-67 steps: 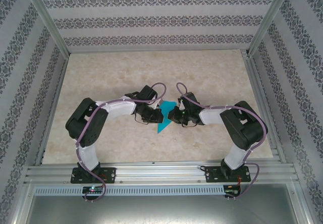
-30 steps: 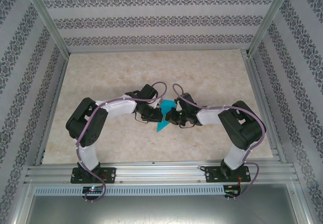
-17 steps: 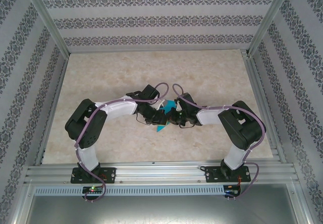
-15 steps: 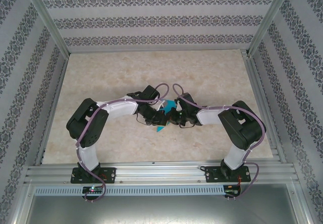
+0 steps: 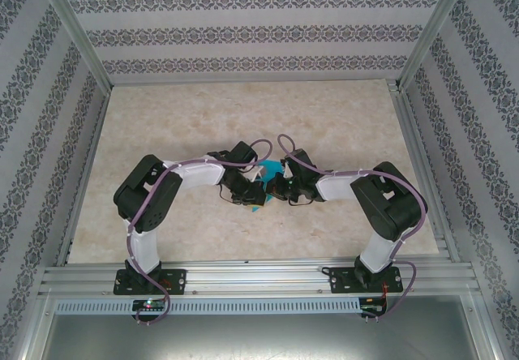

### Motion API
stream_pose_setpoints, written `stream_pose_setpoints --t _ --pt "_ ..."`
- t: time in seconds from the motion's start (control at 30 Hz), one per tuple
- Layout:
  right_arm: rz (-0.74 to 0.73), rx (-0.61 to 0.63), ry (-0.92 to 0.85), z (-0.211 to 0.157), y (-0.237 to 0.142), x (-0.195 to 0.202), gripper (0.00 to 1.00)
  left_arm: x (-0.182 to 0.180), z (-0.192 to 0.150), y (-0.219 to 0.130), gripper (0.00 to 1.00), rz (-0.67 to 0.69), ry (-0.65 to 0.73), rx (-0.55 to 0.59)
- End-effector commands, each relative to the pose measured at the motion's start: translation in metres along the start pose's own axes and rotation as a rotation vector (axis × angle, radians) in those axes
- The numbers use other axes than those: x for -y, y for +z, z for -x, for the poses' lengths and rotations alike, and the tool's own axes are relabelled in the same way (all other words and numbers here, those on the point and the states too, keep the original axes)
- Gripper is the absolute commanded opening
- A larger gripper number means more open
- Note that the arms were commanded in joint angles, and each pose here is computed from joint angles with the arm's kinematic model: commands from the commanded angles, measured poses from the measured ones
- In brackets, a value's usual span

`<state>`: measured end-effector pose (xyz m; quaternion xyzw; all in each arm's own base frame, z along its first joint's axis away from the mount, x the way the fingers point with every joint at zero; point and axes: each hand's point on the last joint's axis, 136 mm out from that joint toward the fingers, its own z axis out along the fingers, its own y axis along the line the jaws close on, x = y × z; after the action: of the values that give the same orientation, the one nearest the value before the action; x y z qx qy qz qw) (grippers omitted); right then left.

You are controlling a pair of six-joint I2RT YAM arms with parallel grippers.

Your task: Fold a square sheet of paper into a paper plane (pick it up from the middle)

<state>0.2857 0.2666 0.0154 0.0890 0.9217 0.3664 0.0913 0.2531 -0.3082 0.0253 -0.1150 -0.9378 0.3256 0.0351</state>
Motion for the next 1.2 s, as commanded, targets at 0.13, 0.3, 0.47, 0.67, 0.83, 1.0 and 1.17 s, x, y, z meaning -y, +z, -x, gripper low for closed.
stream_pose_setpoints --t 0.13,0.3,0.47,0.67,0.83,1.0,1.17 --pt "-0.110 -0.023 0.037 -0.008 0.006 0.036 0.06 -0.023 -0.028 0.012 0.11 0.059 -0.031 -0.076" --pt "-0.118 -0.025 0.034 -0.007 0.006 0.036 0.06 -0.032 -0.045 0.011 0.11 0.078 -0.046 -0.112" --pt "-0.131 -0.025 0.029 -0.008 0.005 0.039 0.06 -0.041 -0.060 0.011 0.10 0.089 -0.068 -0.110" --pt "-0.138 -0.032 0.023 -0.008 0.005 0.040 0.06 -0.045 -0.057 0.002 0.06 0.109 -0.093 -0.044" --pt "-0.143 -0.034 0.025 -0.009 0.006 0.042 0.06 -0.045 -0.050 -0.012 0.06 0.121 -0.122 0.015" --pt "-0.141 -0.028 0.026 -0.008 0.004 0.040 0.06 -0.017 -0.037 -0.027 0.08 0.002 -0.089 0.094" --pt "-0.139 -0.030 0.028 -0.008 0.005 0.040 0.07 0.018 -0.017 -0.030 0.11 -0.157 -0.057 0.127"
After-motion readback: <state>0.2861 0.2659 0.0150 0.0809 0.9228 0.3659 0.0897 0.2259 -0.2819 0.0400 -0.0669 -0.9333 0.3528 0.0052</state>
